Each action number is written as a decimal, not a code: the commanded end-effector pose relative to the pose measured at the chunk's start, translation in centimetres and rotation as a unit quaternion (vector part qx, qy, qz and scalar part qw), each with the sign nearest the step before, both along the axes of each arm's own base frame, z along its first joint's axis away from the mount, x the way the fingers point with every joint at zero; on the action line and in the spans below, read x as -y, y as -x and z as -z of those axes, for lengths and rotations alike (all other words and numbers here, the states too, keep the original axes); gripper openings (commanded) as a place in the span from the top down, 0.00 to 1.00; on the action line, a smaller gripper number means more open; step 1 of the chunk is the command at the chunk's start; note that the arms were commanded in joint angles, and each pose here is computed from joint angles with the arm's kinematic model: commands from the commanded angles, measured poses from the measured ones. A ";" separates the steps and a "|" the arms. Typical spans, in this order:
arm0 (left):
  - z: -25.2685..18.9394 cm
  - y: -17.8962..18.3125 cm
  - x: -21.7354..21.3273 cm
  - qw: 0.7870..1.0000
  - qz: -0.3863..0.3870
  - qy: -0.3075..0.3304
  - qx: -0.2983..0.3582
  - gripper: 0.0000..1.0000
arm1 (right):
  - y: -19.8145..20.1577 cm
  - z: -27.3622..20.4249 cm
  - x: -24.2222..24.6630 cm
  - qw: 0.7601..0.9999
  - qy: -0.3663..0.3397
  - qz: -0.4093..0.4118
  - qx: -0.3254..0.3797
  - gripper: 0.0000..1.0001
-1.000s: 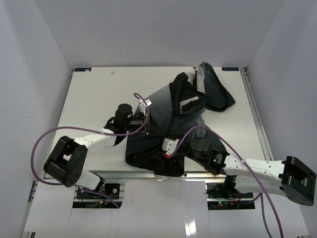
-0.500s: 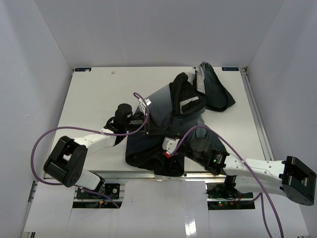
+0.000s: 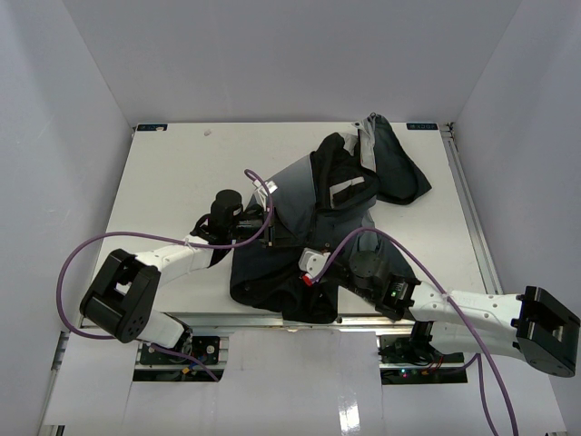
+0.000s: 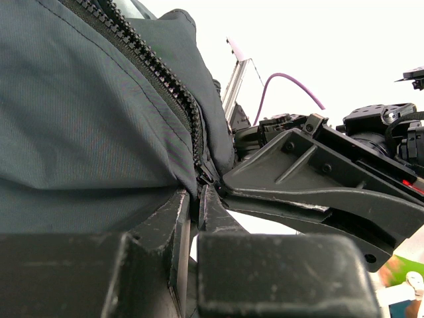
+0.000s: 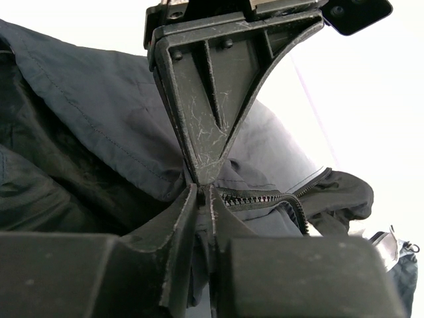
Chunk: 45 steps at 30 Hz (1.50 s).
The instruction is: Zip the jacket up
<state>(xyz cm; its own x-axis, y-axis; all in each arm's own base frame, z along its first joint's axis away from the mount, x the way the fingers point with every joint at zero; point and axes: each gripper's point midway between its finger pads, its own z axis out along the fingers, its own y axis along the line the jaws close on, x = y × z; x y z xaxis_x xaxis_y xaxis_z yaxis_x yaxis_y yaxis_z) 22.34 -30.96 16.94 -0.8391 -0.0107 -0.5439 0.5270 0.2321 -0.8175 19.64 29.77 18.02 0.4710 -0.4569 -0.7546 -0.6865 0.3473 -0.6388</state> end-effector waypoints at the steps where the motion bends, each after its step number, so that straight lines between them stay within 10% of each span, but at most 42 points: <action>1: -1.4 0.3 0.1 1.000 0.017 0.011 0.021 1.00 | -1.8 -4.1 0.4 0.997 -0.057 0.044 0.025 0.81; 45: -1.6 0.4 -0.2 0.999 0.011 0.011 0.044 1.00 | -3.8 -4.8 1.0 0.992 -0.107 0.071 -0.018 0.81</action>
